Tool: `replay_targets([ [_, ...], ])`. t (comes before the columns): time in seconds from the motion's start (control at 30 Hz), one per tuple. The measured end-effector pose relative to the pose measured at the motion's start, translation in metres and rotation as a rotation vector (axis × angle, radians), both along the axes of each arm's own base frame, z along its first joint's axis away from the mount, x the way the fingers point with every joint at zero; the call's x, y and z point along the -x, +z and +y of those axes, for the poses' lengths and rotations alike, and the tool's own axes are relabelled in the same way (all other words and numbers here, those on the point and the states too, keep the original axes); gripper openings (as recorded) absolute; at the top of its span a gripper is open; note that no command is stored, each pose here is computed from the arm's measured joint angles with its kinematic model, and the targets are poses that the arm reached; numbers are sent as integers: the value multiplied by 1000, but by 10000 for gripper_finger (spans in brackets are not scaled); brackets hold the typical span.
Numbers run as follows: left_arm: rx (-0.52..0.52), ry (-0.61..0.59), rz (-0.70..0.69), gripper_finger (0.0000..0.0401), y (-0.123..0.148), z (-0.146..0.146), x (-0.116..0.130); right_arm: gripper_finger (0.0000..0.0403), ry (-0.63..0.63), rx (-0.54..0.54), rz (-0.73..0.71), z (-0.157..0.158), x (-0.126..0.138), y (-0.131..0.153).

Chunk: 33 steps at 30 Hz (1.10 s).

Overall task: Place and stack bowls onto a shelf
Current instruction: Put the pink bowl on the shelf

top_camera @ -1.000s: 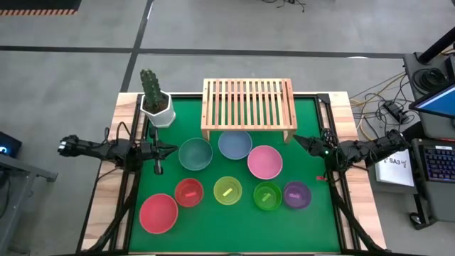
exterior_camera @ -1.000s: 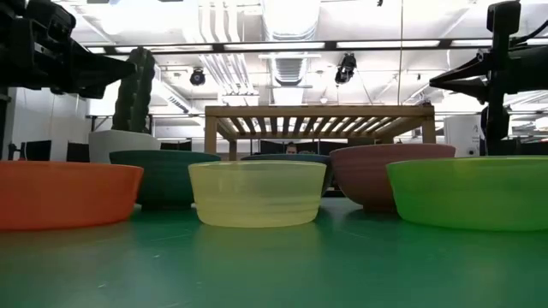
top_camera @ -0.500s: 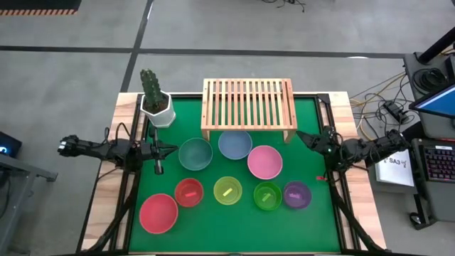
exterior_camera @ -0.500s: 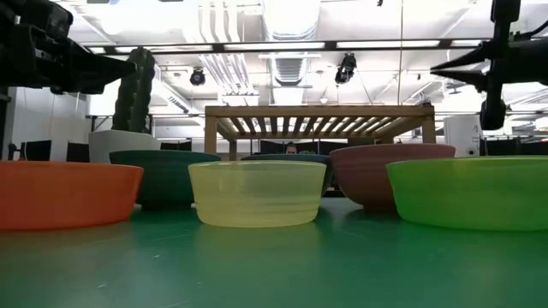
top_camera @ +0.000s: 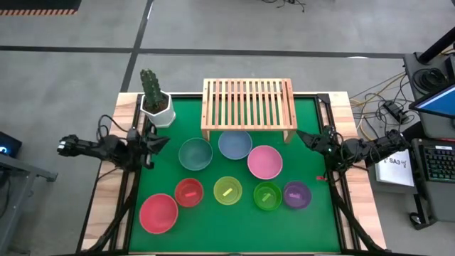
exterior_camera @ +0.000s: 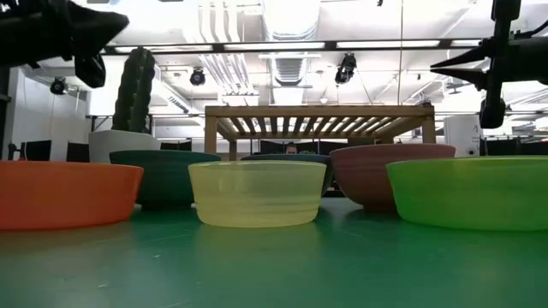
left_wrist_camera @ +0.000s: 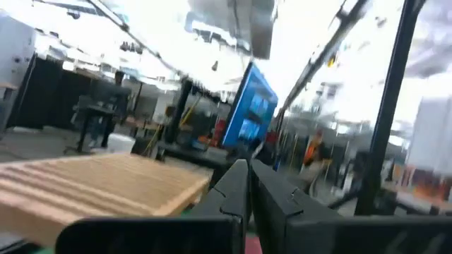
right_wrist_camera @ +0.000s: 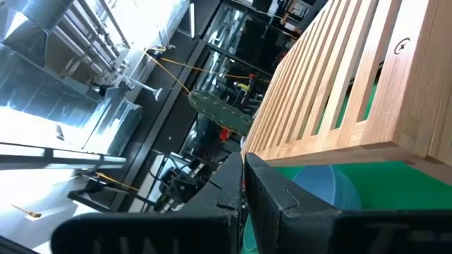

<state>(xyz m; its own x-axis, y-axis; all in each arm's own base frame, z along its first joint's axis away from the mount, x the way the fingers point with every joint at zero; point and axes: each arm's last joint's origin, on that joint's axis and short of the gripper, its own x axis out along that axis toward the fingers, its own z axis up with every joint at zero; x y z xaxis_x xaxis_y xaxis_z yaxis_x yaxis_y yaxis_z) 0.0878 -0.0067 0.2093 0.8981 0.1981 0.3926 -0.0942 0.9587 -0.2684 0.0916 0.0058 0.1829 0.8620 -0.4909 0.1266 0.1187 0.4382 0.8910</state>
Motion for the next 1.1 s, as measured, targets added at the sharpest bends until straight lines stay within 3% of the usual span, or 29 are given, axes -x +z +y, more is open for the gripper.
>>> replay_targets([
  [0.1, 6, 0, -28, 0, 3, 0, 1, 9, 19, -12, -8, 0, 0, 0],
  [0.2, 9, 0, -38, 0, 3, 0, 1, 9, 173, -132, -74, 4, -2, 0],
  [0.37, 11, 3, -61, 0, 5, 0, 2, 9, 315, -226, -164, 7, -2, 5],
  [0.5, -19, 19, -71, 0, 7, 1, 3, 9, 538, -493, -338, 11, -1, 15],
  [0.63, -22, 23, -82, 0, 8, 1, 4, 9, 805, -853, -393, 17, -2, 18],
  [0.77, -33, 29, -85, 0, 8, 1, 4, 9, 842, -1157, -401, 19, -6, 16],
  [0.97, -38, 32, -84, 0, 8, 1, 4, 9, 992, -1162, -303, 26, -10, 17],
  [1.03, -37, 31, -85, 0, 8, 1, 4, 9, 1043, -1083, -220, 28, -11, 14],
  [1.1, -37, 31, -85, 0, 8, 1, 4, 9, 1046, -931, -152, 30, -12, 9],
])
